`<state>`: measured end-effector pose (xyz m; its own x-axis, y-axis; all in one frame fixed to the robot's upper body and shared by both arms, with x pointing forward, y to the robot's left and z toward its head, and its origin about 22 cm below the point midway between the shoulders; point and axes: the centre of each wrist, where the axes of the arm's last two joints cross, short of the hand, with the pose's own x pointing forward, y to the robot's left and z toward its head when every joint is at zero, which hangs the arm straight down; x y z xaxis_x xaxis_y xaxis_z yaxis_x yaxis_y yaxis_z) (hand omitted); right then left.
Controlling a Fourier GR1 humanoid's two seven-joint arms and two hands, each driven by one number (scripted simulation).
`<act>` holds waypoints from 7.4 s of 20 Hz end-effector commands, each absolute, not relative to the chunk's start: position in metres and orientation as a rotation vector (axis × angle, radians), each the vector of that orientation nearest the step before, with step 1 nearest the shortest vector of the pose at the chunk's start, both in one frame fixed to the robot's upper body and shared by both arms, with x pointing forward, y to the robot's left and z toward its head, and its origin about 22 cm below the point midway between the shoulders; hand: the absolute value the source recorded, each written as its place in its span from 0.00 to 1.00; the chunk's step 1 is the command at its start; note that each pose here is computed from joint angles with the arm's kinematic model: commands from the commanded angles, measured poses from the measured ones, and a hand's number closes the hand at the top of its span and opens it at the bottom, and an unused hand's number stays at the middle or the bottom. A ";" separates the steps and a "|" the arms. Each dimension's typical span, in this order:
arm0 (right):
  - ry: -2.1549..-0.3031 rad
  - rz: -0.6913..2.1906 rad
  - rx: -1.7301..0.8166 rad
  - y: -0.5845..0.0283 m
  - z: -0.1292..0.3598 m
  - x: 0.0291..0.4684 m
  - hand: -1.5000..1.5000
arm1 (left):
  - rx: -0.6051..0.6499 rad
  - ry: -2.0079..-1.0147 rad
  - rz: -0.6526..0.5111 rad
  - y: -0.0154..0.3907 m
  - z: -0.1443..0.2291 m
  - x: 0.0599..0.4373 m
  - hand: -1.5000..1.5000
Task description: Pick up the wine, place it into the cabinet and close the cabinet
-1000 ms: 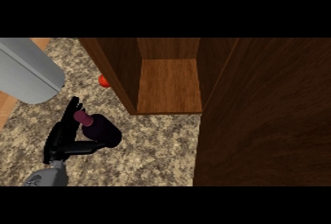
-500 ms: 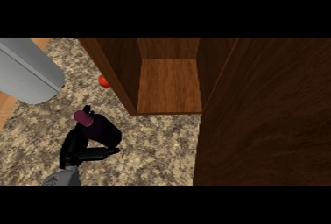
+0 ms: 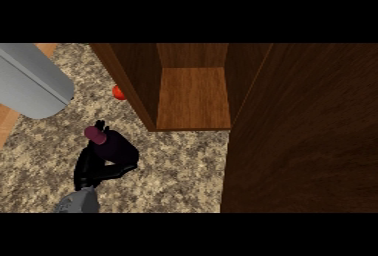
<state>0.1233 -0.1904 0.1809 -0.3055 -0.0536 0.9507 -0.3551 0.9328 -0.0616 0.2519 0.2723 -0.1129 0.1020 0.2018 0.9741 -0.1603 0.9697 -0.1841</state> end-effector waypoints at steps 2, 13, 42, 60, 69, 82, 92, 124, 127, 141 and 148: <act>-1.949 0.286 0.364 -0.202 0.212 0.084 0.00 | -0.094 -1.454 0.379 0.256 -0.114 0.262 0.00; -1.938 0.339 0.356 -0.215 0.219 0.071 0.00 | -0.153 -1.460 0.375 0.255 -0.128 0.260 0.00; -1.945 0.280 0.318 -0.209 0.211 0.091 0.00 | -0.296 -1.813 0.297 0.239 -0.088 0.226 1.00; -1.929 0.277 0.359 -0.210 0.213 0.087 0.00 | -0.338 -1.787 0.230 0.137 0.038 0.246 1.00; -1.937 0.311 0.356 -0.213 0.205 0.096 0.00 | -0.224 -1.739 0.245 0.108 0.051 0.300 1.00; -1.935 0.303 0.352 -0.212 0.200 0.099 0.00 | -0.093 -1.676 0.200 0.086 0.011 0.324 1.00; -1.922 0.322 0.373 -0.211 0.208 0.091 0.00 | -0.080 -1.655 0.248 0.084 -0.027 0.311 1.00; -1.909 0.318 0.375 -0.211 0.189 0.100 0.00 | 0.090 -1.634 0.291 0.075 0.053 0.425 1.00; -1.914 0.312 0.374 -0.212 0.187 0.099 0.00 | 0.220 -1.648 0.272 0.087 0.054 0.431 1.00; -1.902 0.338 0.407 -0.215 0.182 0.099 0.00 | 0.464 -1.607 0.131 0.135 0.040 0.440 0.00; -1.912 0.332 0.412 -0.215 0.192 0.087 0.00 | 0.503 -1.615 0.124 0.138 0.042 0.442 0.00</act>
<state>0.1206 -0.2046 0.1622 -0.3124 -0.0690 0.9474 -0.3930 0.9174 -0.0628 0.4329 0.1075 0.0337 -0.0103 -0.2055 0.9786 -0.3573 0.9148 0.1883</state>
